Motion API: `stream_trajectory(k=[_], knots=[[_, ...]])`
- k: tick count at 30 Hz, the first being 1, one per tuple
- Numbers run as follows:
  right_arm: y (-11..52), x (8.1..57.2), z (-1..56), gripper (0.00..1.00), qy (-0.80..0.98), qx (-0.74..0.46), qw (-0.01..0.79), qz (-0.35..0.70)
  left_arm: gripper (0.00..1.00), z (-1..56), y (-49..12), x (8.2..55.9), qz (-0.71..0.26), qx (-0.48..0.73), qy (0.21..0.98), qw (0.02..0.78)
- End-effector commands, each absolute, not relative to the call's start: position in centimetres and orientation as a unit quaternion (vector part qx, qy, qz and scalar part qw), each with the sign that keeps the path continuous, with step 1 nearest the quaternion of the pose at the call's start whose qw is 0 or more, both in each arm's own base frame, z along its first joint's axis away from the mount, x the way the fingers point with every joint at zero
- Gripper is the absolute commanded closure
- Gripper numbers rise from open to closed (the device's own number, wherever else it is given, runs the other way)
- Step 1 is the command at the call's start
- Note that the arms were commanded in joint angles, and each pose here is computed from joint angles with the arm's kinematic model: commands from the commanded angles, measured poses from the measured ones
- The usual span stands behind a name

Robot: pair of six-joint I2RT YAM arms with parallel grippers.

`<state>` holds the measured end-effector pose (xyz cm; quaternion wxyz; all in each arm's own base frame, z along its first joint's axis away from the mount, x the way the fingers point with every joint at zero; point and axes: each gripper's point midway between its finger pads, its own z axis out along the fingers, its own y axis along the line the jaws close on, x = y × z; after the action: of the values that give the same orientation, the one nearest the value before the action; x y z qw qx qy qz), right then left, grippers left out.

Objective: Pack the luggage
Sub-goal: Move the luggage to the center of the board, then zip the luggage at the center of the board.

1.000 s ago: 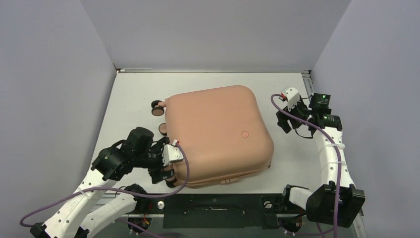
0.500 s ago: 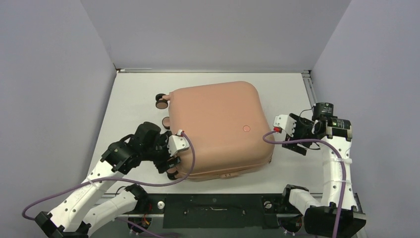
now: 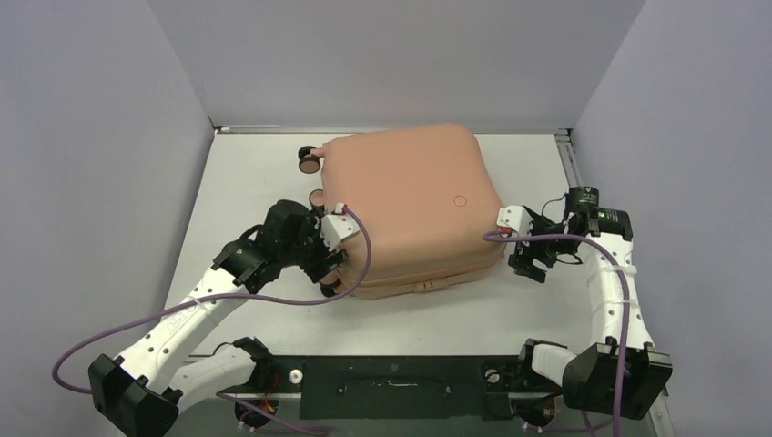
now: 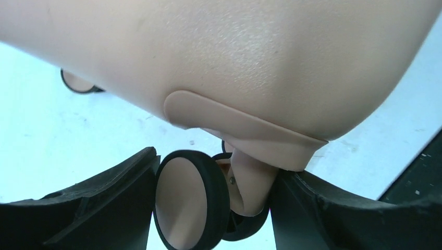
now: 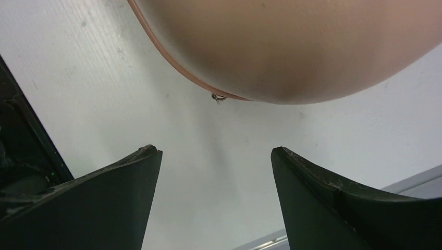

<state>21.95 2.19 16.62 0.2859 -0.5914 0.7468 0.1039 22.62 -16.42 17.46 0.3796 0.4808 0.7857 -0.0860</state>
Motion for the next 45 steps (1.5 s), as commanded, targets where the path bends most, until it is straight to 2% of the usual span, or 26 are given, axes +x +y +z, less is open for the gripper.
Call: stream_trajectory(k=[1, 8, 14, 18, 21, 25, 27, 30, 33, 37, 45], knots=[[3.7, 24.8, 17.0, 0.21, 0.739, -0.562, 0.351, 0.121, 0.97, 18.2, -9.2, 29.0, 0.048, 0.348, 0.838, 0.418], [4.9, 26.5, 14.7, 0.2, 0.74, -0.507, 0.425, 0.122, 0.97, 17.3, -10.7, 29.0, -0.022, 0.341, 0.846, 0.408], [6.5, 26.6, 13.3, 0.22, 0.727, -0.464, 0.48, 0.159, 0.97, 17.6, -11.1, 28.8, -0.035, 0.332, 0.849, 0.409], [6.8, 27.2, 13.1, 0.28, 0.731, -0.427, 0.504, 0.173, 0.97, 18.1, -11.7, 28.4, -0.054, 0.33, 0.848, 0.411], [6.6, 27.5, 13.0, 0.33, 0.729, -0.422, 0.514, 0.164, 0.97, 18.0, -12.2, 28.0, -0.06, 0.335, 0.848, 0.406], [7.0, 27.4, 12.5, 0.64, 0.724, -0.429, 0.509, 0.182, 0.97, 17.3, -12.7, 27.7, -0.063, 0.34, 0.849, 0.399], [7.8, 26.6, 12.2, 0.74, 0.715, -0.445, 0.496, 0.212, 0.97, 17.0, -12.8, 27.8, -0.06, 0.341, 0.85, 0.396], [8.5, 25.3, 11.9, 0.76, 0.696, -0.481, 0.474, 0.243, 0.97, 16.7, -12.8, 27.9, -0.055, 0.342, 0.853, 0.391], [8.8, 23.9, 11.1, 0.74, 0.692, -0.498, 0.452, 0.265, 0.97, 16.8, -12.8, 28.1, -0.051, 0.344, 0.853, 0.388], [8.3, 24.3, 10.9, 0.74, 0.695, -0.486, 0.464, 0.258, 0.97, 16.5, -12.9, 28.2, -0.048, 0.348, 0.854, 0.384], [6.2, 27.0, 11.8, 0.93, 0.719, -0.434, 0.505, 0.202, 0.97, 16.0, -13.1, 28.2, -0.043, 0.353, 0.856, 0.376]])
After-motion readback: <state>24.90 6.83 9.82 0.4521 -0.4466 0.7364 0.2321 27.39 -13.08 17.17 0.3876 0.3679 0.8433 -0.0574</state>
